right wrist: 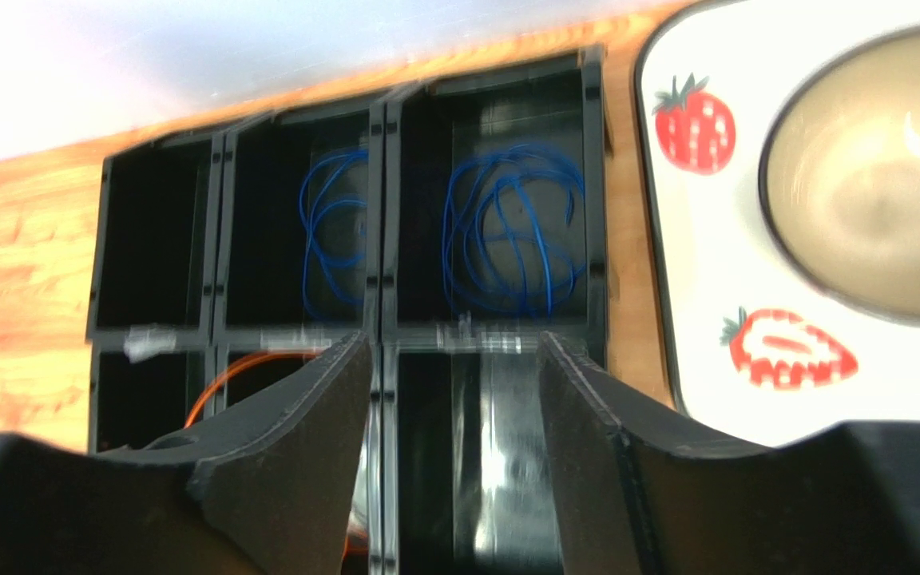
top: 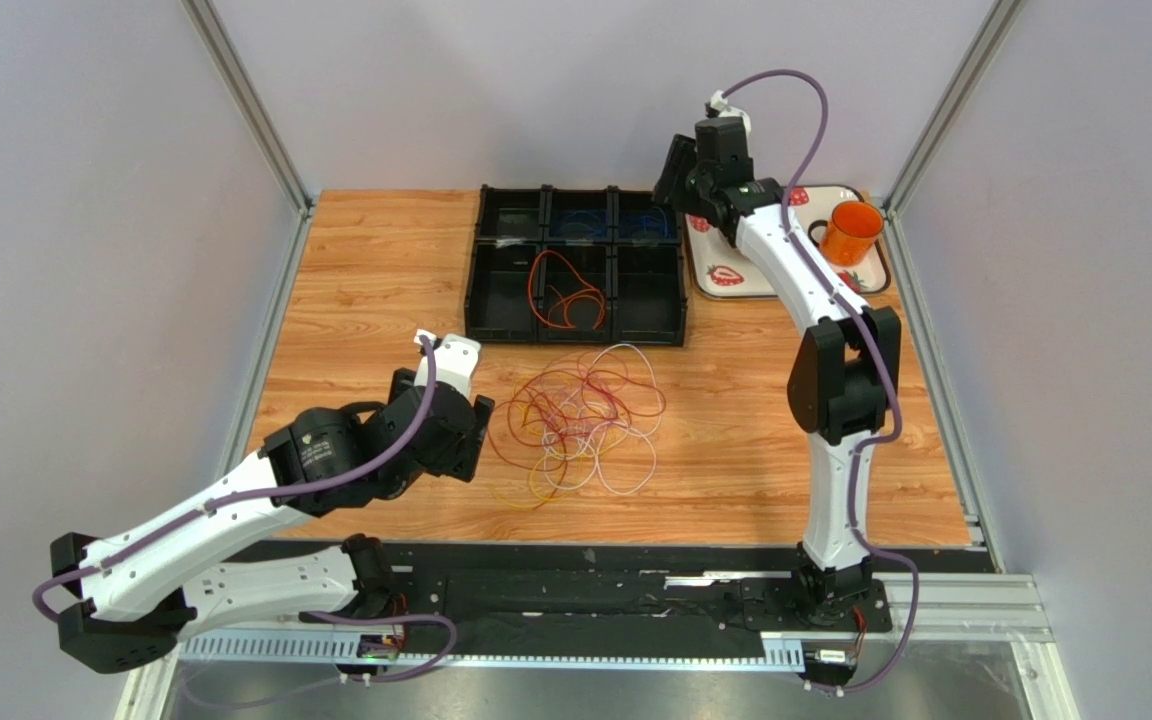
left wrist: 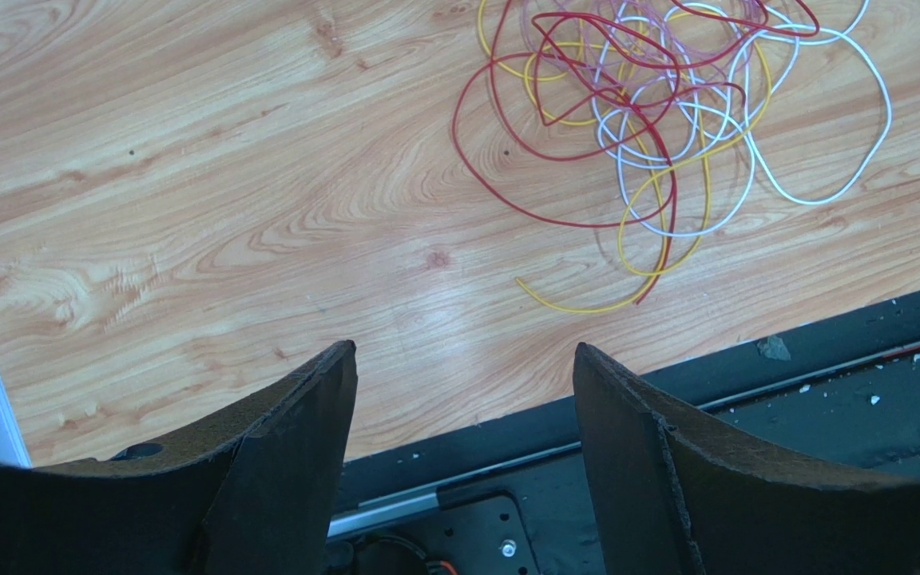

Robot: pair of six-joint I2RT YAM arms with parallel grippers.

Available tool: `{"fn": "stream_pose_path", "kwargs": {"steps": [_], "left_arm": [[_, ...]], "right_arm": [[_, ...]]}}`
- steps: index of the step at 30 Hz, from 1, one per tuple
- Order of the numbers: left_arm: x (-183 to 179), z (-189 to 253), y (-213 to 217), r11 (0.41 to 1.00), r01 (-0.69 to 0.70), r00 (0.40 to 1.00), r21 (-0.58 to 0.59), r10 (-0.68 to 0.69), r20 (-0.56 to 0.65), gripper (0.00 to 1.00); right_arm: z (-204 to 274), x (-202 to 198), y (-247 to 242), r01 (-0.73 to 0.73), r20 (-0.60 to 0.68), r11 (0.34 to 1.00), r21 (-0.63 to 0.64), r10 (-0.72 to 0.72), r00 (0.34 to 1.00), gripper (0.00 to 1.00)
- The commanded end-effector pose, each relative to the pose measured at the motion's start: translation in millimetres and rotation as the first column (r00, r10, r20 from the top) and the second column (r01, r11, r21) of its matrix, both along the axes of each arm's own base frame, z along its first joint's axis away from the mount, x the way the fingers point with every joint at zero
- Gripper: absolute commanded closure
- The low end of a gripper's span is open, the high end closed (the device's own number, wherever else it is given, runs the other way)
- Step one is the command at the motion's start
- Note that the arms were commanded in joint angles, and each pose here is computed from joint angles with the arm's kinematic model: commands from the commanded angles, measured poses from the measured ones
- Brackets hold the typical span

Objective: Untangle the cables
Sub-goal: Place the cable in the bin.

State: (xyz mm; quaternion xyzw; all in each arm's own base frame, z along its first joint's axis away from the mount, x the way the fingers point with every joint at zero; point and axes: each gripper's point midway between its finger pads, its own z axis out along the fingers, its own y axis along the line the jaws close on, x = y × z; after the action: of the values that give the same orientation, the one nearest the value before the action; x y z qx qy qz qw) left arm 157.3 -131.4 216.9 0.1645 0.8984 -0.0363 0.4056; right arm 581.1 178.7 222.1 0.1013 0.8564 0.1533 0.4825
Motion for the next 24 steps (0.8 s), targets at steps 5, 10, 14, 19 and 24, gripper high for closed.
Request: {"fn": "stream_pose_path", "kwargs": {"steps": [5, 10, 14, 19, 24], "left_arm": [[3.8, 2.1, 0.5, 1.0, -0.014, 1.0, 0.0, 0.014, 0.016, 0.25], [4.0, -1.4, -0.2, 1.0, -0.022, 1.0, 0.013, 0.022, 0.004, 0.25], [6.2, -6.9, -2.2, 0.998, -0.058, 0.998, 0.033, 0.059, -0.015, 0.25], [11.9, -28.9, -36.8, 0.997, -0.068, 0.996, -0.042, 0.065, -0.067, 0.27], [14.6, -77.9, -66.6, 0.995, -0.092, 0.984, -0.041, 0.085, -0.157, 0.31]], "right_arm": [[27.4, -64.2, 7.9, -0.045, 0.005, 0.995, 0.084, 0.045, 0.999, 0.45], [-1.4, -123.0, 25.7, -0.109, -0.086, 0.988, 0.105, 0.118, 0.989, 0.46], [-13.4, -183.9, 48.9, -0.206, -0.119, 0.973, 0.107, 0.218, 0.969, 0.46], [-59.0, -252.5, 54.3, -0.276, -0.206, 0.957, 0.09, 0.289, 0.935, 0.46], [-69.3, -293.9, 36.2, -0.285, -0.208, 0.955, 0.086, 0.297, 0.932, 0.46]]}}
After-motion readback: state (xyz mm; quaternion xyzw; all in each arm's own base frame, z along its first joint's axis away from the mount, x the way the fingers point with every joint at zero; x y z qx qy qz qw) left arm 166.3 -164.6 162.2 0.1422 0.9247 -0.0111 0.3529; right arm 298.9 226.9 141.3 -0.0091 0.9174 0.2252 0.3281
